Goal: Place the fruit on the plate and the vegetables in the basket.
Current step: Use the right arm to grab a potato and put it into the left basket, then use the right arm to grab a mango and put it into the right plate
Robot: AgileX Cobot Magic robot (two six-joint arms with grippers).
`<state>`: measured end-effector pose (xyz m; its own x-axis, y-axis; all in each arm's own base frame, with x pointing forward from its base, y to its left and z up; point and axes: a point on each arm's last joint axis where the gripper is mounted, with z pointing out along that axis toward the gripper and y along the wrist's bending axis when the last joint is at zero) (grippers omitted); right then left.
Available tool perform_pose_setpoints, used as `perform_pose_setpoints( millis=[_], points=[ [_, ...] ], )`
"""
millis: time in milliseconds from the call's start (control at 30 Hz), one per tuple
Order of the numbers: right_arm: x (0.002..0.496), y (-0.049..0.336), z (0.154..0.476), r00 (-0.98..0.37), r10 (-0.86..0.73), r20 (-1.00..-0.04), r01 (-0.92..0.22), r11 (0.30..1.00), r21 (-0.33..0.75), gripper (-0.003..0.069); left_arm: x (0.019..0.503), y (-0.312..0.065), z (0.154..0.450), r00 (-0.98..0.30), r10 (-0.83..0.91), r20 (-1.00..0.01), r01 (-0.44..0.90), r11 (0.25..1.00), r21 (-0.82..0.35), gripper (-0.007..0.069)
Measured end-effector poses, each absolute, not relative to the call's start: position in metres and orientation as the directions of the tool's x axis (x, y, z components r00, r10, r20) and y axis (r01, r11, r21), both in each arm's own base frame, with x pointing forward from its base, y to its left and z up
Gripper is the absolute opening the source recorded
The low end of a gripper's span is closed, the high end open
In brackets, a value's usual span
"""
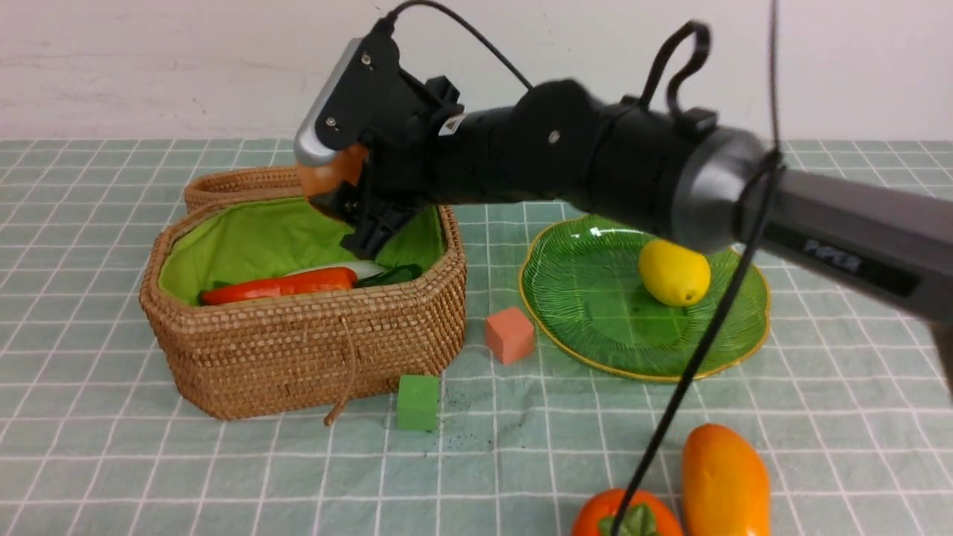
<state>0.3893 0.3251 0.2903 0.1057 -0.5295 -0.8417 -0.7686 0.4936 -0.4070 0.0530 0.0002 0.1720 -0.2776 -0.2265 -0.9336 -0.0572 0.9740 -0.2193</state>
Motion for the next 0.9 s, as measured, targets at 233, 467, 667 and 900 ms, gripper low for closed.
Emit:
perform_pose_setpoints(
  millis=[233,467,667,900],
  points=[
    [0.398,0.33,0.266,0.04,-0.511,-0.859,-0.77,0.532,-0.353,0.0556,0.053,0.0,0.172,-0.278,-0.227,-0.934,-0.057,0.974,-0.219,0.0165],
    [0.393,0.33,0.272,0.038,-0.509,-0.86,-0.793,0.508,-0.336,0.0666,0.053,0.0,0.172,-0.278,-0.227,-0.934,-0.057,0.974,-0.219,0.0165],
    [0.359,0.32,0.305,0.095,-0.59,-0.802,-0.905,0.285,-0.316,0.0664,0.053,0.0,0.172,-0.278,-0.227,-0.934,-0.057,0.974,-0.219,0.0167],
    [0.308,0.246,0.356,0.002,-0.874,-0.486,-0.969,0.119,-0.217,0.0569,0.053,0.0,0.172,-0.278,-0.227,-0.934,-0.057,0.974,-0.219,0.0175]
  ],
)
